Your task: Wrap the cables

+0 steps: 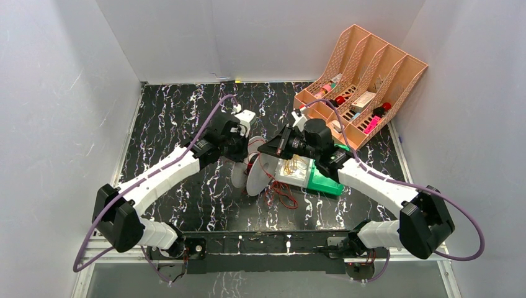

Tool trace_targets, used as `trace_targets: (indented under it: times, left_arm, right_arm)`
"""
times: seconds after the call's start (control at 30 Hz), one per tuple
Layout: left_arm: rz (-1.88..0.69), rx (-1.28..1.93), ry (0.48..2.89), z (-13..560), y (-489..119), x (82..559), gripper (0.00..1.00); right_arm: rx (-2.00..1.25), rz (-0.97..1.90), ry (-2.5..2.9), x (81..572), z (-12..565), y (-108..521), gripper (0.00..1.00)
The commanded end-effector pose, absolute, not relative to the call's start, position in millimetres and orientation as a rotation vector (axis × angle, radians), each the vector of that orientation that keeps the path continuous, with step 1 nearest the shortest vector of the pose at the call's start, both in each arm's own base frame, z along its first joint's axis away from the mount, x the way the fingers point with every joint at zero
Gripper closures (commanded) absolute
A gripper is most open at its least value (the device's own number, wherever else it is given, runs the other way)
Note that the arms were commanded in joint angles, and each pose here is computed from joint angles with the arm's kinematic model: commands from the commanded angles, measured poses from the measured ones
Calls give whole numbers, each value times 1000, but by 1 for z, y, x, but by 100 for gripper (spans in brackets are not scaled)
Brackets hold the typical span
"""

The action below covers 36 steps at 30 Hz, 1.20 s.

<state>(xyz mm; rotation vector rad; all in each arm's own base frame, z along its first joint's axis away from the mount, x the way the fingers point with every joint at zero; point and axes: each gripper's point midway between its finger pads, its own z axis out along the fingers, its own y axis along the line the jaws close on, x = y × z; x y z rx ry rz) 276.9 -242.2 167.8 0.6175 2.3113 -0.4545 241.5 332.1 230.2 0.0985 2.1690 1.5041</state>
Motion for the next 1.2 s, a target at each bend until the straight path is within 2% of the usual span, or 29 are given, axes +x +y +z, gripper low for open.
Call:
trace_targets:
  times: [0.0,0.33,0.63,0.83,1.17]
  left_arm:
    - [-511,635,2229,210,-243,268,100]
    - [-498,704,2253,219,-226,245,100]
    - [-458,719,2324,225,-212,231,100]
    - [-439,735,2318,228,-204,224,100]
    - [-464,691,2313,239,-200,217,100]
  right_arm:
    - [23,1343,2123,256,243,318,99]
    - [-66,996,2111,275,236,284,84]
    - [-191,976,2109,261,226,278,60]
    - [-218,929,2131,248,204,263,50]
    - [-261,1007,2224,208,155,253,46]
